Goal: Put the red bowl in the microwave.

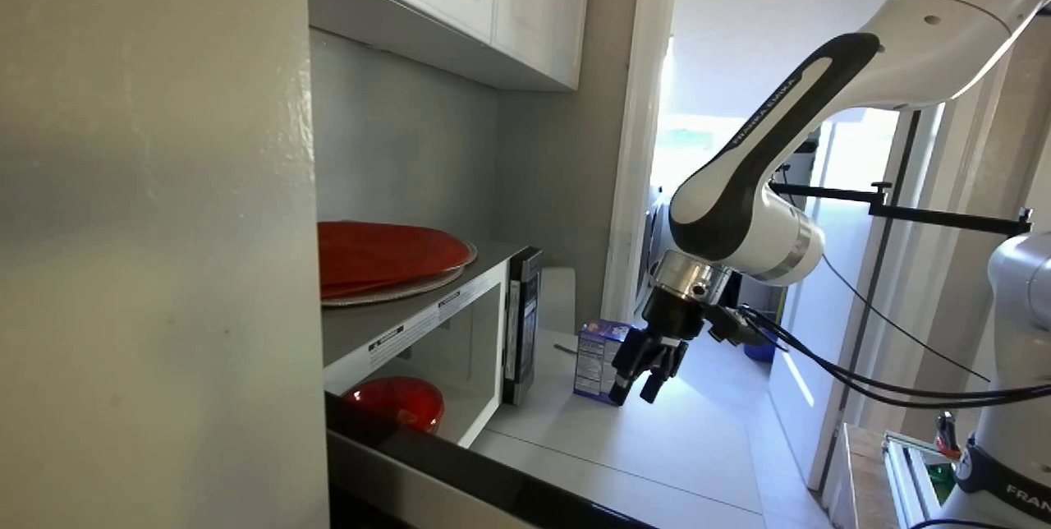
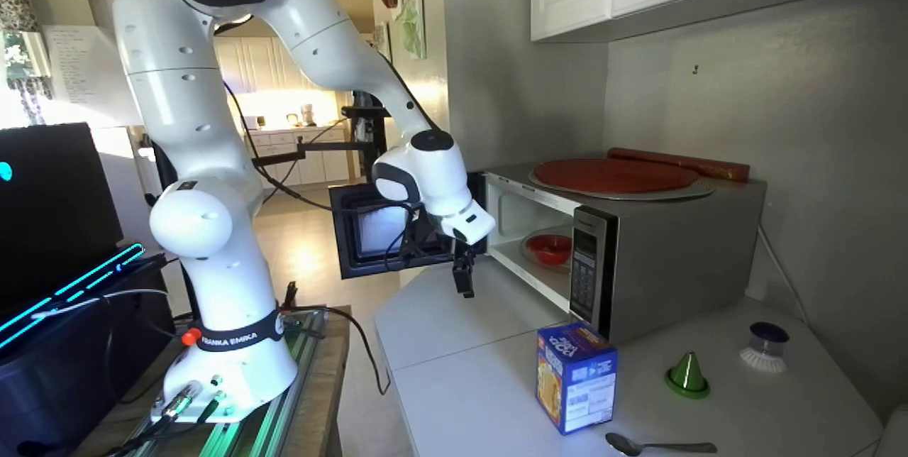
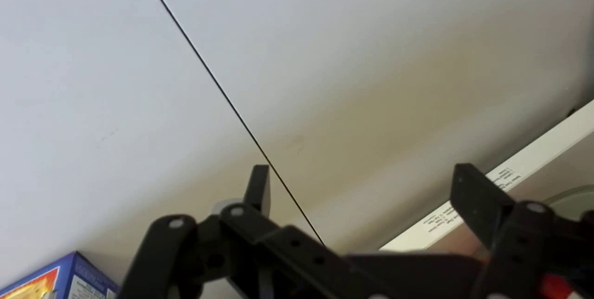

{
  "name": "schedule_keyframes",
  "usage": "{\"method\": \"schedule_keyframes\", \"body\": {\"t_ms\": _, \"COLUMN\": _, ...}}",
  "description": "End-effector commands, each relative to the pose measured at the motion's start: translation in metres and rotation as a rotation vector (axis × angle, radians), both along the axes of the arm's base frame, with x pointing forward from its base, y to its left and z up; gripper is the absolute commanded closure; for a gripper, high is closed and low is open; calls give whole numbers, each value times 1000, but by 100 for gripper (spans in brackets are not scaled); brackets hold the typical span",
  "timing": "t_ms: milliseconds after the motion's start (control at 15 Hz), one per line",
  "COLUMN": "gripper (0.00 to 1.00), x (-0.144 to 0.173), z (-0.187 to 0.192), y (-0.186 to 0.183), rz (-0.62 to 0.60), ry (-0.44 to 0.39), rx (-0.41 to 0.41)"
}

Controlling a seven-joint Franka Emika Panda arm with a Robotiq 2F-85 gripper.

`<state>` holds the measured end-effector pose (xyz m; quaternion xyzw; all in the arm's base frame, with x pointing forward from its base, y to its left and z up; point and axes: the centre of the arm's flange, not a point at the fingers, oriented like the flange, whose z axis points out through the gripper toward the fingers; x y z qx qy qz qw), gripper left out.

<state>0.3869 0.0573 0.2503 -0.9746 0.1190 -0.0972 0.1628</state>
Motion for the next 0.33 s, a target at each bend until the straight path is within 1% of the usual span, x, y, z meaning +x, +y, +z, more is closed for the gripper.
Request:
{"method": "schedule_keyframes", "body": {"t_ms": 0, "gripper": 0, "x": 1, "z": 1, "y": -2, "rz": 5, "ry": -1, "rx": -7}}
{"method": "schedule_keyframes", "body": {"t_ms": 267, "gripper": 0, "x": 2, "z": 1, "y": -3, "rz": 8, "ry": -2, "rx": -9}}
